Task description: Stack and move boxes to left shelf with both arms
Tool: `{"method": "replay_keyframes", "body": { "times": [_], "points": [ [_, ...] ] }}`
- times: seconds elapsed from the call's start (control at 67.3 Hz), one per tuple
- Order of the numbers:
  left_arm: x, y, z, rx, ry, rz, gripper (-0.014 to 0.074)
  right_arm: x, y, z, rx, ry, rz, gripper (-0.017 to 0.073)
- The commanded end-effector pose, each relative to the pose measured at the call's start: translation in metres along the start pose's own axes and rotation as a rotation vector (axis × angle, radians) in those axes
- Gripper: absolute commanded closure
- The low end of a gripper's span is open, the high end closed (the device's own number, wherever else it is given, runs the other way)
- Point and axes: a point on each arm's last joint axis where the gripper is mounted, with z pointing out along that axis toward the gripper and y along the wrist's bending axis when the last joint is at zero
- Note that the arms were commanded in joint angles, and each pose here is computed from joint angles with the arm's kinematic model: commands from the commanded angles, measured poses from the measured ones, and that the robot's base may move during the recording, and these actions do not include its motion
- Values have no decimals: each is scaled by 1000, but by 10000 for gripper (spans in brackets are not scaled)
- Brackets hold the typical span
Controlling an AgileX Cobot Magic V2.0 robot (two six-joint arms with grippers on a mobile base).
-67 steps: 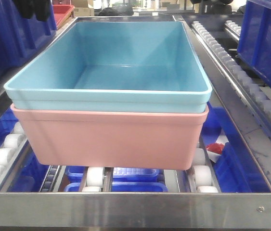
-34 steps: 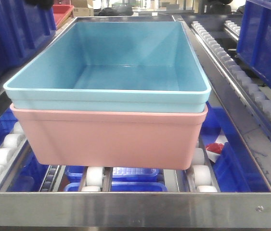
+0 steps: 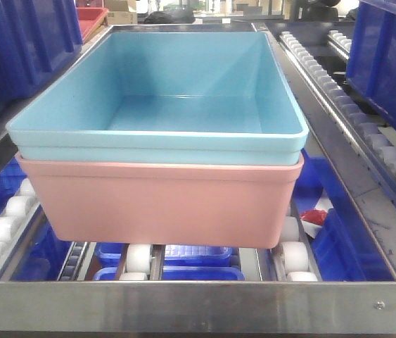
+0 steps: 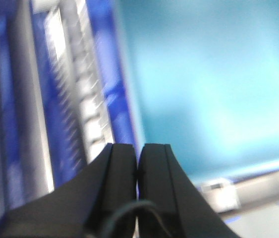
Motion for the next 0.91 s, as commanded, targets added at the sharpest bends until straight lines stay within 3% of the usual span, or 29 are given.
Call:
{"method": "replay_keyframes", "body": {
  "times": [0.0,0.283,0.506,0.624,0.892],
  "points": [
    [-6,4,-33,83,-164,4,596,-15,-1,-32,-57,-192,-4,535],
    [29,20,-83,272,-281,5,596,10,-9,-89,-164,-329,9,535],
    [59,14,-81,397,-252,87,596,46,-15,-98,-200,-333,5,535],
    [63,11,-80,417,-242,116,597,50,-16,-97,-200,-330,3,535],
    [64,11,-80,411,-228,118,597,50,-16,-97,-198,-326,3,535]
  ]
}}
